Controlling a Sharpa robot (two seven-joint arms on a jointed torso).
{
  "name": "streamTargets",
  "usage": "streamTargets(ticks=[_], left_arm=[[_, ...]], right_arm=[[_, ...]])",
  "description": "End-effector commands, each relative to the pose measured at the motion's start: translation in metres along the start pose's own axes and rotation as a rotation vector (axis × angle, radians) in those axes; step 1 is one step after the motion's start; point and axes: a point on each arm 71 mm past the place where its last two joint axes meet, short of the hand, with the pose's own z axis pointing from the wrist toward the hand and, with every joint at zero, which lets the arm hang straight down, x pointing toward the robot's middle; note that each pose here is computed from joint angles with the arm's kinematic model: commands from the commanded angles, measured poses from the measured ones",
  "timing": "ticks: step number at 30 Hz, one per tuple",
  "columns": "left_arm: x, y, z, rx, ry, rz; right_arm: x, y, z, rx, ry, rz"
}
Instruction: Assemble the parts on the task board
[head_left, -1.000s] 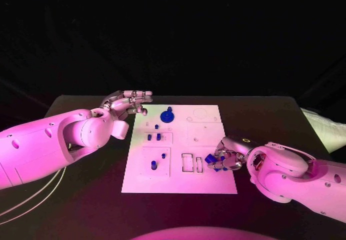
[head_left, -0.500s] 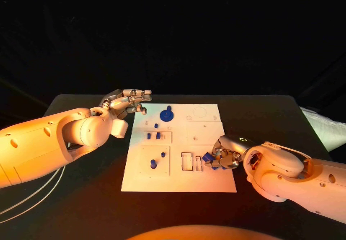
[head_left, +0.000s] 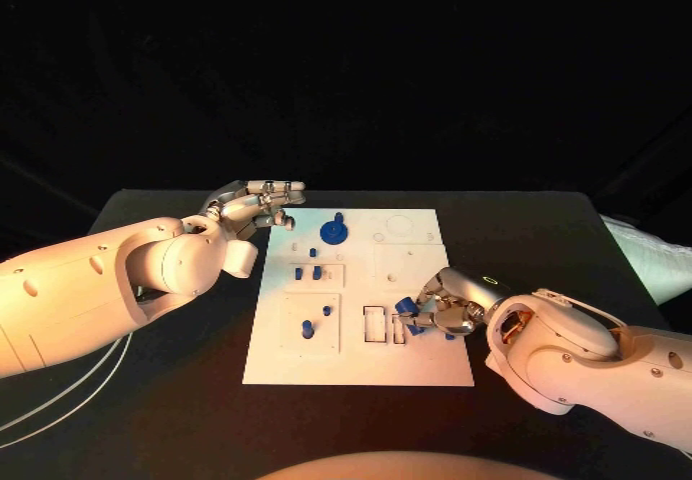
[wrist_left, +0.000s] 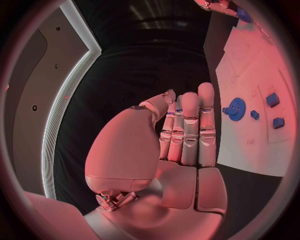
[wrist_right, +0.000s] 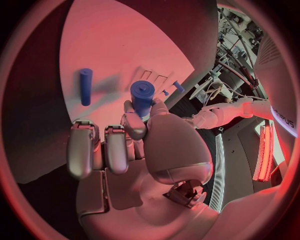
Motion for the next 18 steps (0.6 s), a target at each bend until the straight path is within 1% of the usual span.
streamTargets(ticks=[1, 6, 10, 18], left_arm=[[0.0030, -0.0001, 0.0004, 0.003, 0.021, -0.008], [0.0035, 0.0000, 0.0004, 0.003, 0.023, -0.009], [0.0040, 0.0001, 0.0006, 0.002, 0.025, -0.009], [0.0050, 0.0003, 0.0007, 0.002, 0.029, -0.010]], right_arm=[[0.005, 0.007, 0.002, -0.014, 0.046, 0.060], [0.012, 0.016, 0.008, -0.025, 0.091, 0.054], [0.017, 0.021, 0.012, -0.024, 0.111, 0.037], [0.019, 0.025, 0.018, -0.014, 0.106, 0.005]])
